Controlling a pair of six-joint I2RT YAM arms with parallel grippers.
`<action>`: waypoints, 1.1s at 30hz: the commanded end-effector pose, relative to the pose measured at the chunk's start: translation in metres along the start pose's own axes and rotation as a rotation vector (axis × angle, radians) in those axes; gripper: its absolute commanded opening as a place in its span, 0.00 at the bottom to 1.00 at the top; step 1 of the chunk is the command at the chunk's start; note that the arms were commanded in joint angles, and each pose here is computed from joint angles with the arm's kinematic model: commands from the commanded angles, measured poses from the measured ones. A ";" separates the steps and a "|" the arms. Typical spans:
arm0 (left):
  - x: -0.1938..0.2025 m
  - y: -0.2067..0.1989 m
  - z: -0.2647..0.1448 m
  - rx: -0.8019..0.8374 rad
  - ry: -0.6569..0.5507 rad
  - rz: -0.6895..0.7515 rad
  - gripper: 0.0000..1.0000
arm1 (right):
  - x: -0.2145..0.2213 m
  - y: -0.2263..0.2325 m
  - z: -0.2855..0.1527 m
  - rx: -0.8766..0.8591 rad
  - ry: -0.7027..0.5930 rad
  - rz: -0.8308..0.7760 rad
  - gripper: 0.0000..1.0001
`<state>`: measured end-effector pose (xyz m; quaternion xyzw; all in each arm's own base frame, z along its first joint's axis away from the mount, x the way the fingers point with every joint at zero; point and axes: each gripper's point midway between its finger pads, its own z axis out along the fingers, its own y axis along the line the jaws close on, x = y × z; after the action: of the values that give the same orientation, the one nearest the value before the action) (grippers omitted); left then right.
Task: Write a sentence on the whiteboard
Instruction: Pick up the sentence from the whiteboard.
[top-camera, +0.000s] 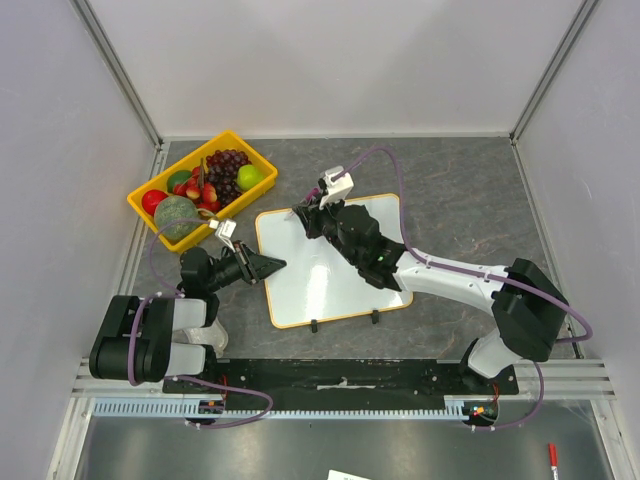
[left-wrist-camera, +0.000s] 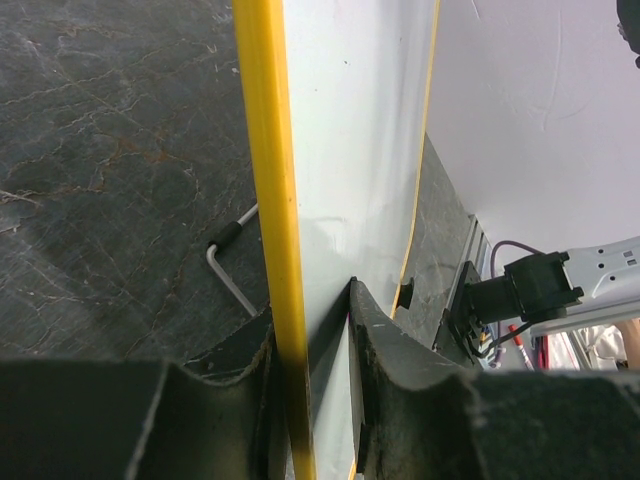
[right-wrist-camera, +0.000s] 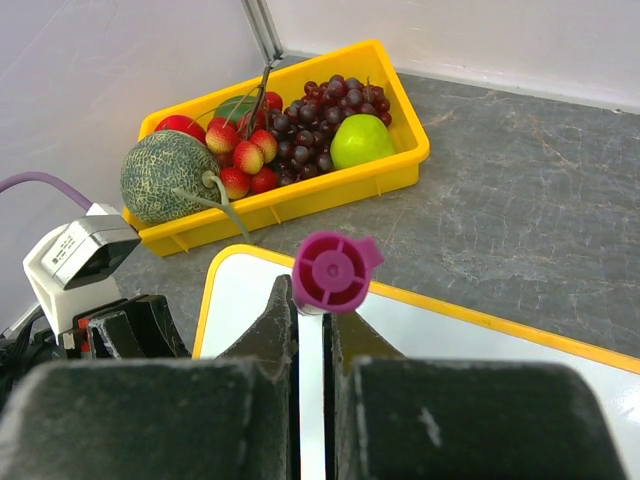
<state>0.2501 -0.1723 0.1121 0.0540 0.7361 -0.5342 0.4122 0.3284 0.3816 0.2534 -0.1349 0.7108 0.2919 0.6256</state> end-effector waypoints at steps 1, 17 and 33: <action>0.000 -0.001 0.003 0.016 0.009 0.048 0.02 | 0.011 -0.009 -0.005 0.032 0.028 -0.005 0.00; 0.001 -0.001 0.003 0.015 0.011 0.045 0.02 | 0.012 -0.024 -0.020 0.086 0.035 -0.025 0.00; 0.000 -0.001 0.003 0.015 0.011 0.047 0.02 | 0.024 -0.011 -0.021 0.012 0.069 -0.004 0.00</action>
<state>0.2497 -0.1726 0.1108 0.0494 0.7378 -0.5361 0.4072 0.3163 0.3651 0.2390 -0.1347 0.7249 0.2844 0.6128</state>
